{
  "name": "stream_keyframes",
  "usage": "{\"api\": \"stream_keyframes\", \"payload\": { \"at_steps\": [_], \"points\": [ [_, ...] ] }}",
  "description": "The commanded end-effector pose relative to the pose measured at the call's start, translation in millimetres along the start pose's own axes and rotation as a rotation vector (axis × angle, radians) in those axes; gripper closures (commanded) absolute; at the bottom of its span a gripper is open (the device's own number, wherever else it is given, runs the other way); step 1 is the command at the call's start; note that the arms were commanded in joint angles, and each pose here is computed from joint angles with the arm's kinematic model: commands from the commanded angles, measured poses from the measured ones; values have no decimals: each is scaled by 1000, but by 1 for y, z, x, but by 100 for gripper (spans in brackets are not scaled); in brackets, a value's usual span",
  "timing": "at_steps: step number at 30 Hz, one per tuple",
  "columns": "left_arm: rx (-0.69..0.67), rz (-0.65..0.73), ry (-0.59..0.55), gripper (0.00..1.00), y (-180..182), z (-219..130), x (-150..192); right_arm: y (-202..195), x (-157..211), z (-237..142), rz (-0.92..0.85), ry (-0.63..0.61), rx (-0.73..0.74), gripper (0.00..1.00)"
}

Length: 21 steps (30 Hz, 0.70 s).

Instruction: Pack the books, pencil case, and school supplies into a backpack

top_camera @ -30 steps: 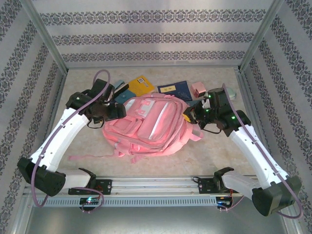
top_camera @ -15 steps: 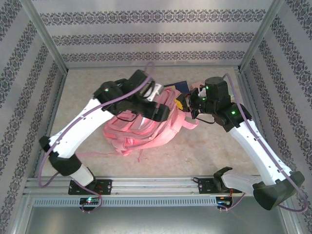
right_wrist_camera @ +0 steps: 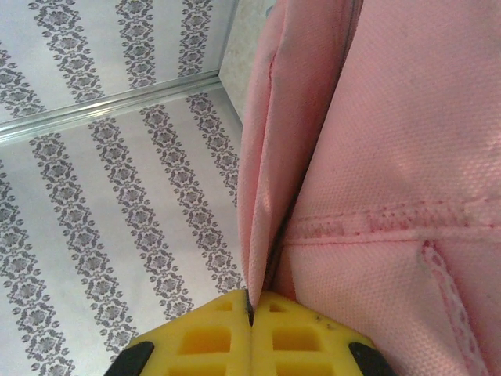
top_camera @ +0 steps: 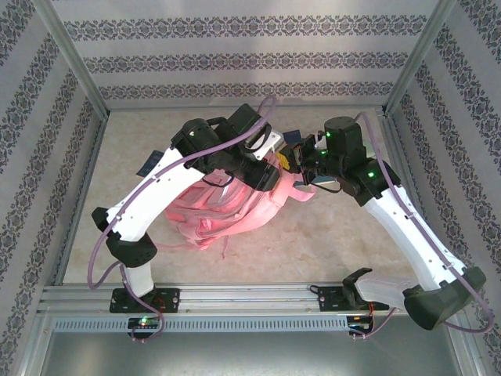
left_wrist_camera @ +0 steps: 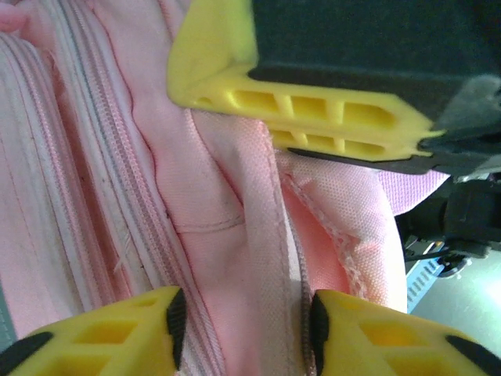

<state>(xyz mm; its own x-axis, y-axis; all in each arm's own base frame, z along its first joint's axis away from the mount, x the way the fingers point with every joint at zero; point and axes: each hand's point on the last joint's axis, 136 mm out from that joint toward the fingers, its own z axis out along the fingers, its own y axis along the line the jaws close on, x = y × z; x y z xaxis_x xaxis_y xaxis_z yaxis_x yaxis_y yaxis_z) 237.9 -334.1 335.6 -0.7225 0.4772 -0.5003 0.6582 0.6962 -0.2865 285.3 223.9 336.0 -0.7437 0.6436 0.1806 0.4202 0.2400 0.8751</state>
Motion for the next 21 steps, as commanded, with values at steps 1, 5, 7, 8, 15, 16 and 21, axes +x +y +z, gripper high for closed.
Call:
{"api": "stream_keyframes", "payload": {
  "at_steps": [1, 5, 7, 8, 15, 16, 21],
  "points": [
    [-38, 34, 57, 67, 5, -1, 16, 41, 11, -9, -94, 31, -136, 100],
    [-38, 40, 78, 100, 7, 4, 21, 32, 12, -6, -129, 48, -114, 89],
    [-39, 41, 67, 100, 7, 2, 21, 28, 11, -7, -168, 61, -98, 65],
    [-37, 44, 59, 100, 7, -1, 22, 26, 10, -9, -203, 73, -86, 53],
    [-53, 49, -16, 100, 7, -42, 34, 1, -16, -68, -537, -71, 143, 34],
    [-54, 50, -18, 100, 7, -48, 38, -7, -27, -75, -544, -118, 180, 34],
    [-45, 84, 44, 100, 1, -58, 65, -47, -73, -49, -306, -177, 232, 33]
  ]
}}
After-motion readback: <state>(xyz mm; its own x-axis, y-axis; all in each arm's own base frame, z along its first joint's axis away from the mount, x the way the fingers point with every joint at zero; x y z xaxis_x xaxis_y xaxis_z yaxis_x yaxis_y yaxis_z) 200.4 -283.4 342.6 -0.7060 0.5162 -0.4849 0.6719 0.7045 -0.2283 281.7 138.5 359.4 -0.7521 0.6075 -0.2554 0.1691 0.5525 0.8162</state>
